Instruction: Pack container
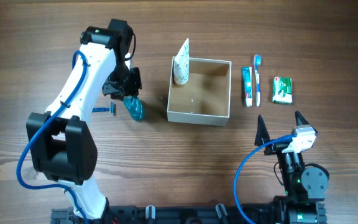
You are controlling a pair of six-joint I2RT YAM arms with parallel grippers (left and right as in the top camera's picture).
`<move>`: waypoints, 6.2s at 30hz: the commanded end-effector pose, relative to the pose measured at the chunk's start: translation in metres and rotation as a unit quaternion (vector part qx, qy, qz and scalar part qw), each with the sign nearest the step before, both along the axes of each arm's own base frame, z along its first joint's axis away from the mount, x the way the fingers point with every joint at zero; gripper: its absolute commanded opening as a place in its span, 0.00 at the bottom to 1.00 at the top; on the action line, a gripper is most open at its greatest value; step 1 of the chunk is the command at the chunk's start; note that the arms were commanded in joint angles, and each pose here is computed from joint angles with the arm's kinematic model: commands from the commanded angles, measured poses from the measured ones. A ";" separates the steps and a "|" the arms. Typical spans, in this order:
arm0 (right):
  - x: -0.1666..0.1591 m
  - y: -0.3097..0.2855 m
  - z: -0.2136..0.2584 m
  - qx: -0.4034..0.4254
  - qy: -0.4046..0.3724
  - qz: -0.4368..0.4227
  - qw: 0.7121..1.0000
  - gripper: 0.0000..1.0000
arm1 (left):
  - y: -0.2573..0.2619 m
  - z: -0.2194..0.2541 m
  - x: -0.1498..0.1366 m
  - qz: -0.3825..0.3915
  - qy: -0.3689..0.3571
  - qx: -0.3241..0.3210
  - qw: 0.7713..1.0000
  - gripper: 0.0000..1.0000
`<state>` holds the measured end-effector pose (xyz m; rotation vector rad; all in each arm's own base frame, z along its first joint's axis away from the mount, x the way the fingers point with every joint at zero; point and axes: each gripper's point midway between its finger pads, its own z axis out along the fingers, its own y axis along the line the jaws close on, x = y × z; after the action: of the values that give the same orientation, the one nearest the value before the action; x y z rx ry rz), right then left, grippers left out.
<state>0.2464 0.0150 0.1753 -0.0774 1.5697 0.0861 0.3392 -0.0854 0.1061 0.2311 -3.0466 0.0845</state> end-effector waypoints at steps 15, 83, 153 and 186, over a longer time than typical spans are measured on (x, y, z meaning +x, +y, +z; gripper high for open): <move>-0.001 0.003 0.002 -0.002 -0.005 0.008 1.000 1.00 | 0.002 0.140 0.048 0.003 -0.216 -0.037 0.976 0.22; -0.001 0.003 0.002 -0.002 -0.005 0.008 1.000 1.00 | -0.190 0.104 0.031 -0.103 -0.236 -0.058 0.964 0.26; -0.001 0.003 0.002 -0.001 -0.005 0.008 1.000 1.00 | -0.203 0.043 0.067 -0.092 -0.220 -0.048 0.970 0.48; -0.001 0.003 0.002 -0.002 -0.005 0.008 1.000 1.00 | -0.299 0.070 0.048 -0.267 -0.289 -0.159 0.905 0.54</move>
<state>0.2464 0.0150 0.1753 -0.0774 1.5697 0.0861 0.3899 -0.3664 0.1676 -0.6655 -3.4513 0.6565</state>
